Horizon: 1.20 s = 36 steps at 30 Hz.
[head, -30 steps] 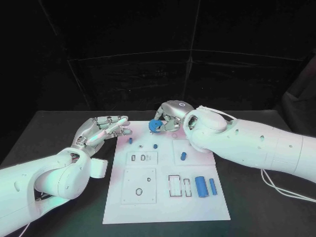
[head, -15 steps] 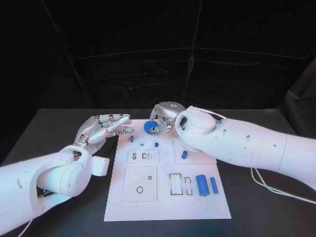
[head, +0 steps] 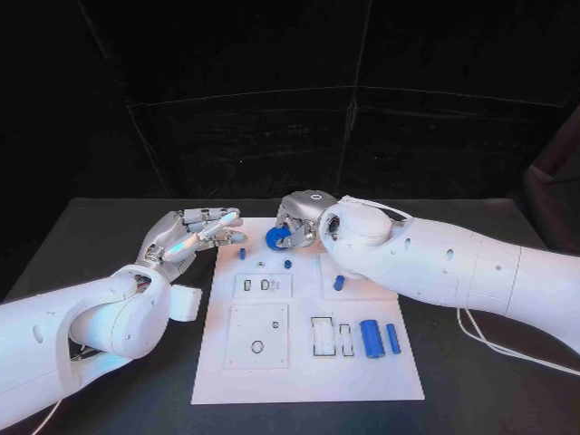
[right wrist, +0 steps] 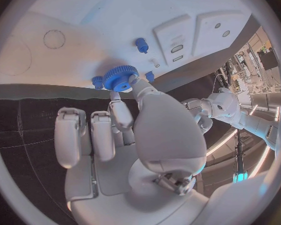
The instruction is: Assemble the parts on the task board
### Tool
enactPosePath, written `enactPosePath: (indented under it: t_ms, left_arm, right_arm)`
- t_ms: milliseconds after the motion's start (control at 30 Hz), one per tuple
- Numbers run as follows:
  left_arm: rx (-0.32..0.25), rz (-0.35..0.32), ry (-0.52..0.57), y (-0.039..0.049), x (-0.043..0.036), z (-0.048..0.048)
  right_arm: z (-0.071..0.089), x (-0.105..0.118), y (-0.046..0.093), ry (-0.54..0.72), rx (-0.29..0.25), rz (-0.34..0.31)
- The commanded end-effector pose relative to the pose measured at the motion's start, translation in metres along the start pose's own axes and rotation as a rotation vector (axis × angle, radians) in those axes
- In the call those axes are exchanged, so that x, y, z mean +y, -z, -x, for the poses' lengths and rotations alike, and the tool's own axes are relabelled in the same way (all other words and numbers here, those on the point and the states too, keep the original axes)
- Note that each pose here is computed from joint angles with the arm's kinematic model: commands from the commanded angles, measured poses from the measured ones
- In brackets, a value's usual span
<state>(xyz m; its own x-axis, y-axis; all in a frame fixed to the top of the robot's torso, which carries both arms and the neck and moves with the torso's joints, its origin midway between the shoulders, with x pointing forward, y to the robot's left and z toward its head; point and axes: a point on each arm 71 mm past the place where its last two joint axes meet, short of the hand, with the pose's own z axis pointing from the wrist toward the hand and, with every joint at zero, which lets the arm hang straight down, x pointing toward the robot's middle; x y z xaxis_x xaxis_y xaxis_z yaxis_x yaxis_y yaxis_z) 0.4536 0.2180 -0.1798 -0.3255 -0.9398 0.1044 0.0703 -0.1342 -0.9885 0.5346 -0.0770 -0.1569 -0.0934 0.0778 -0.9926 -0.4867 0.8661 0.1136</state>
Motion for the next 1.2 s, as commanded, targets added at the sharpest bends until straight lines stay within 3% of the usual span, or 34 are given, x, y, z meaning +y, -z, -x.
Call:
enactPosePath:
  t_ms: [33,833,1200]
  left_arm:
    - [0.016,-0.007,0.004,-0.0004,-0.0015,-0.0016]
    - [0.013,-0.003,0.002,-0.0002,-0.0013,-0.0007]
    - [0.012,-0.003,0.001,-0.0001,-0.0016,-0.0006]
  right_arm:
    - [-0.0002,-0.0007,-0.0008,0.022,0.014,-0.013]
    - [-0.0031,-0.0035,0.0003,0.024,0.036,-0.019]
    - [-0.0060,-0.0070,0.0006,-0.008,0.073,-0.022]
